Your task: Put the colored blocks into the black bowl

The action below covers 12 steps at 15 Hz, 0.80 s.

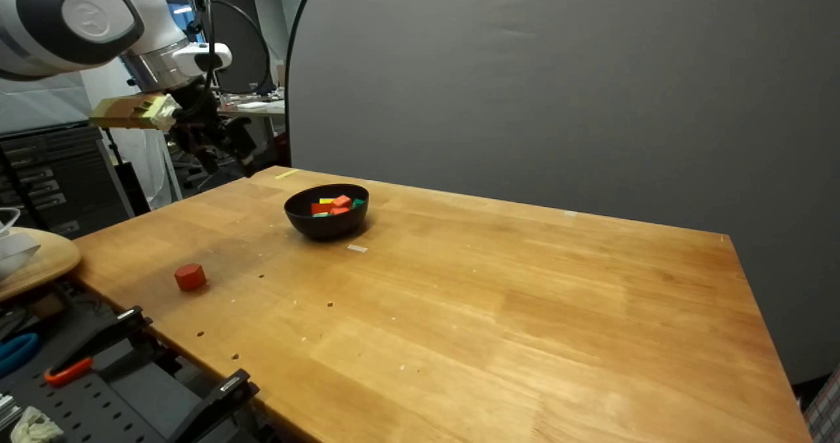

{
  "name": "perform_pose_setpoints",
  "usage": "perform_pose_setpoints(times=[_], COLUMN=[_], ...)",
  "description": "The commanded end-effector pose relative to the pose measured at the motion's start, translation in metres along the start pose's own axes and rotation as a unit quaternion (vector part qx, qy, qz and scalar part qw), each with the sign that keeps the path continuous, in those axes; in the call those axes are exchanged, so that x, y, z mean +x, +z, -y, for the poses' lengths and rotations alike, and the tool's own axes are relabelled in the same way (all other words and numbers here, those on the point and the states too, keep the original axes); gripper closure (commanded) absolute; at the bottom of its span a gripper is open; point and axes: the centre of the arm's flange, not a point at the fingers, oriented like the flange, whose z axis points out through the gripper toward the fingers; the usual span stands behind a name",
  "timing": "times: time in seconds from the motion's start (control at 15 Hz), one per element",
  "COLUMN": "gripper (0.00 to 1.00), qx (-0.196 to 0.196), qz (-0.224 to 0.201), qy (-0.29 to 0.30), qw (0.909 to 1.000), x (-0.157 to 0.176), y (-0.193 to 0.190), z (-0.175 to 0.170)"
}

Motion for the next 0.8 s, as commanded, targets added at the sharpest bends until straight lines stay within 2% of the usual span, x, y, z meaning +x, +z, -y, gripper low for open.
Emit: perform_pose_setpoints(times=[0.0,0.27,0.47,0.6,0.73], gripper=[0.0,0.0,0.0,0.0,0.0], qx=[-0.022,-0.044,-0.039,-0.025,-0.021], qz=[0.069,0.173,0.211,0.206,0.135], qy=[0.015,0.006,-0.023,-0.054,-0.071], qw=[0.9973,0.9838,0.9763,0.9768,0.988], x=[0.002,-0.002,-0.016,-0.03,-0.041], y=[-0.029,-0.007,0.014,0.034,0.065], z=[0.002,-0.002,0.0,-0.001,-0.002])
